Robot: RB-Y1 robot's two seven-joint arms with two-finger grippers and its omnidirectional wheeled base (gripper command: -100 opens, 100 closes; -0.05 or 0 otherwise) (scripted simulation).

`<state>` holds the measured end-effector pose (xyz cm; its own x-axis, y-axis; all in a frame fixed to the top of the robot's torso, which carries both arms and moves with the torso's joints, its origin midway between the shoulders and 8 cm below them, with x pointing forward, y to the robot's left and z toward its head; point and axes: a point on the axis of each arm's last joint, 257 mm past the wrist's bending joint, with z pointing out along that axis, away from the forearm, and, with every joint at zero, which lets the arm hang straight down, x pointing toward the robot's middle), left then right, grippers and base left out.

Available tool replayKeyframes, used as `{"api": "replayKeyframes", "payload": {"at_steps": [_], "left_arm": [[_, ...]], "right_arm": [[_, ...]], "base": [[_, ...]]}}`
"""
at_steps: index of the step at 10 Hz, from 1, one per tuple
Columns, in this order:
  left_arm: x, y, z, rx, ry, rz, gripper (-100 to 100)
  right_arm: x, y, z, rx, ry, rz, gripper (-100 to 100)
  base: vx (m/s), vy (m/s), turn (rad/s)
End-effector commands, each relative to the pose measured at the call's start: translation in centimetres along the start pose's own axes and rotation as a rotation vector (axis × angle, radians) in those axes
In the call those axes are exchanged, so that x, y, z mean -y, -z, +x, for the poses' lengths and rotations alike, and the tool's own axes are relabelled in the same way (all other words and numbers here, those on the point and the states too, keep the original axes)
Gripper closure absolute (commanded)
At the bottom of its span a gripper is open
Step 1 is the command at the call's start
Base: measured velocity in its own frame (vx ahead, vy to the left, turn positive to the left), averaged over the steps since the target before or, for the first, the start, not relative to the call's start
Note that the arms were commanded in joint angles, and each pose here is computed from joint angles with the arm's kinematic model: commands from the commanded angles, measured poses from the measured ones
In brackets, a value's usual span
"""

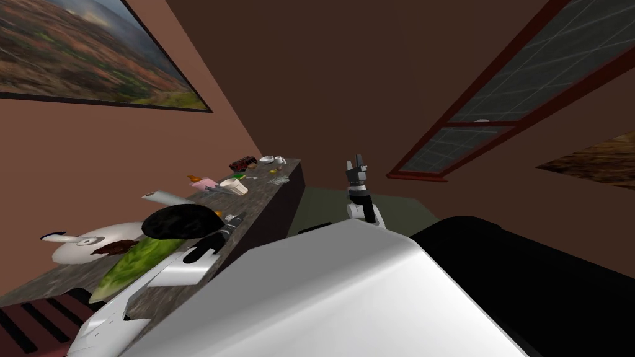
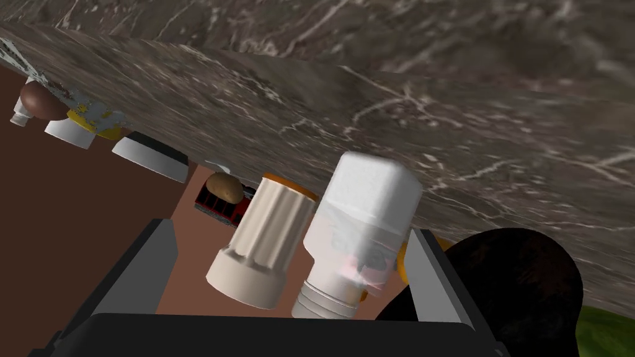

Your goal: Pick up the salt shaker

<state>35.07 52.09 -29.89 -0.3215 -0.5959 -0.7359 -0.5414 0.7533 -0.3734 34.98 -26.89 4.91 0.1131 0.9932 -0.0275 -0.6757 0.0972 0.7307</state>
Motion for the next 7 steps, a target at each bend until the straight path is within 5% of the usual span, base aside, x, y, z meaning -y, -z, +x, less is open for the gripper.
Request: {"api": "replayKeyframes", "payload": {"at_steps": [1,7], "left_arm": [[-0.9,0.2,-0.7,0.002,-0.011,-0.033,-100],[-6.9,0.0,-4.2,0.027,-0.077,-0.222,-100]], "right_arm": [[0.0,0.0,0.0,0.0,0.0,0.0,0],[0.0,0.0,0.0,0.0,0.0,0.0,0]], "base": [[0.006,-0.03,-0.042],[0.001,-0.02,-0.085]]}}
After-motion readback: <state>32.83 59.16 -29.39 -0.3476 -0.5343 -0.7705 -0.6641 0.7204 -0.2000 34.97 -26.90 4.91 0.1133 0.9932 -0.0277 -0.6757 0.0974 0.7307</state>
